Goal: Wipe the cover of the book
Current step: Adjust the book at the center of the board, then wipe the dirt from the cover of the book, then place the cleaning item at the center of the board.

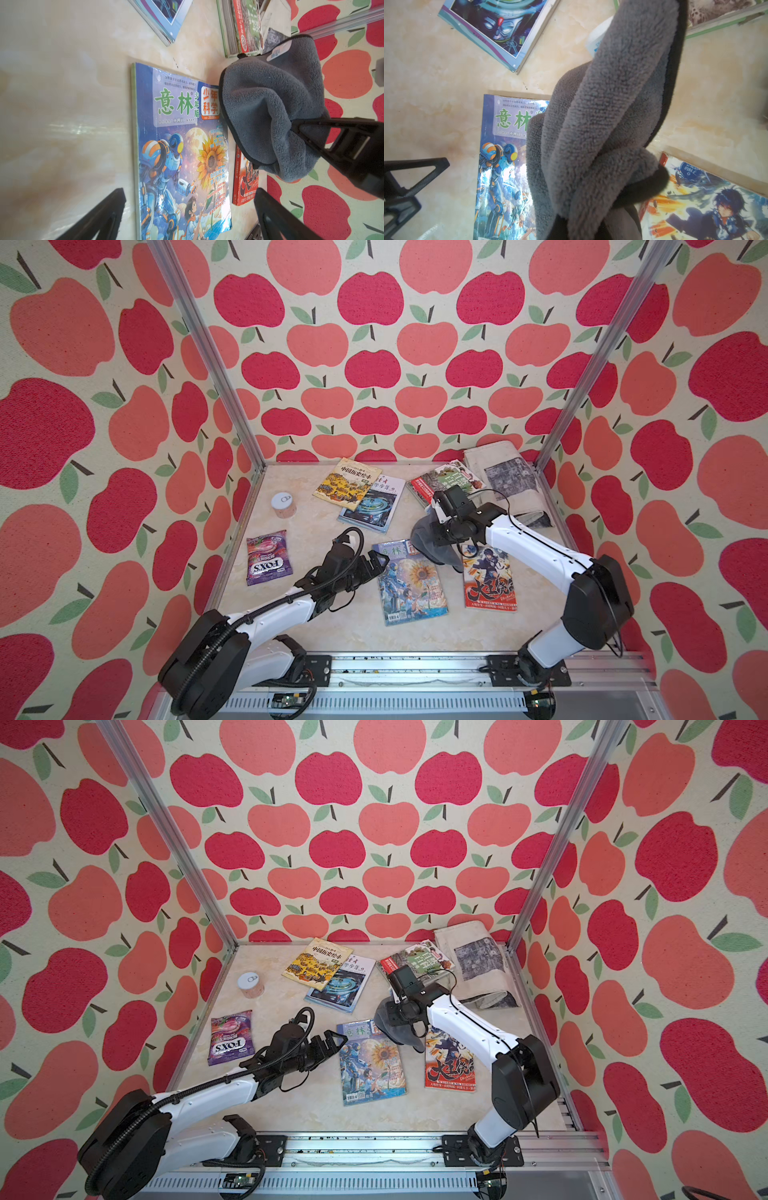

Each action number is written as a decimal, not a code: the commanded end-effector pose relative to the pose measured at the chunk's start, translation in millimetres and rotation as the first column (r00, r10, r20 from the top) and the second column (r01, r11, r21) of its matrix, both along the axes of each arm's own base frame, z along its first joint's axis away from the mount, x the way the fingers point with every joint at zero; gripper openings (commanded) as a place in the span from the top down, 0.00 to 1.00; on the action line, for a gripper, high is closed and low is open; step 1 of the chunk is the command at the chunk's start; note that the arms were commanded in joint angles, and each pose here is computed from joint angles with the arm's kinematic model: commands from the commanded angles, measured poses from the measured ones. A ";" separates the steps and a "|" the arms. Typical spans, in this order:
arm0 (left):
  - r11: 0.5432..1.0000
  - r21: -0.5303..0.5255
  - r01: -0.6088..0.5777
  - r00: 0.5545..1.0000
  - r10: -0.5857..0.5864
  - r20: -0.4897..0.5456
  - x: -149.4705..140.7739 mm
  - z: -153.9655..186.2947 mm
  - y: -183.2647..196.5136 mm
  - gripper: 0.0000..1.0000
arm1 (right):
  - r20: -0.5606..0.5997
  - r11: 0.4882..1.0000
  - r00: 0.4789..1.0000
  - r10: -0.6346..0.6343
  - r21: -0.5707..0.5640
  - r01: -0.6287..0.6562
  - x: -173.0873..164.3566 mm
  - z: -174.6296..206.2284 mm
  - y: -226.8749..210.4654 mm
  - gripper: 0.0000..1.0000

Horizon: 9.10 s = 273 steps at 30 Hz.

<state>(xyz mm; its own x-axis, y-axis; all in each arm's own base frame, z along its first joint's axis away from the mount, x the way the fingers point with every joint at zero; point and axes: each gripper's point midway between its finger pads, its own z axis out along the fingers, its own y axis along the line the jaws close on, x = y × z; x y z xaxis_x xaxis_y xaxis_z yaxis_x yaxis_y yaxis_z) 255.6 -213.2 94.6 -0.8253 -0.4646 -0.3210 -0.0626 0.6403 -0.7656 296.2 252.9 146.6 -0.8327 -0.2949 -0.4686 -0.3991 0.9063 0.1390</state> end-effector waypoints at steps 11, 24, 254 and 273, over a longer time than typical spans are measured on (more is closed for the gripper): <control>0.997 0.054 -0.056 0.998 0.053 0.046 1.8 0.4 30.8 0.01 | -0.112 0.974 0.968 0.225 0.050 -0.221 -87.8 -28.4 39.3 1.00; 0.995 -0.009 -0.103 0.995 0.103 0.009 12.0 -15.2 21.3 0.01 | -0.189 0.976 0.957 0.220 0.053 -0.213 -7.2 -92.1 129.5 1.00; 0.982 -0.062 -0.178 0.981 0.172 -0.086 33.2 -15.0 62.3 0.01 | -0.337 0.970 0.932 0.136 0.235 -0.056 -93.5 -66.8 52.2 1.00; 0.998 -0.042 -0.054 0.984 0.046 -0.169 20.9 -43.8 20.2 0.01 | -0.105 0.978 0.973 -0.207 -0.046 0.203 90.7 -50.1 -51.6 0.80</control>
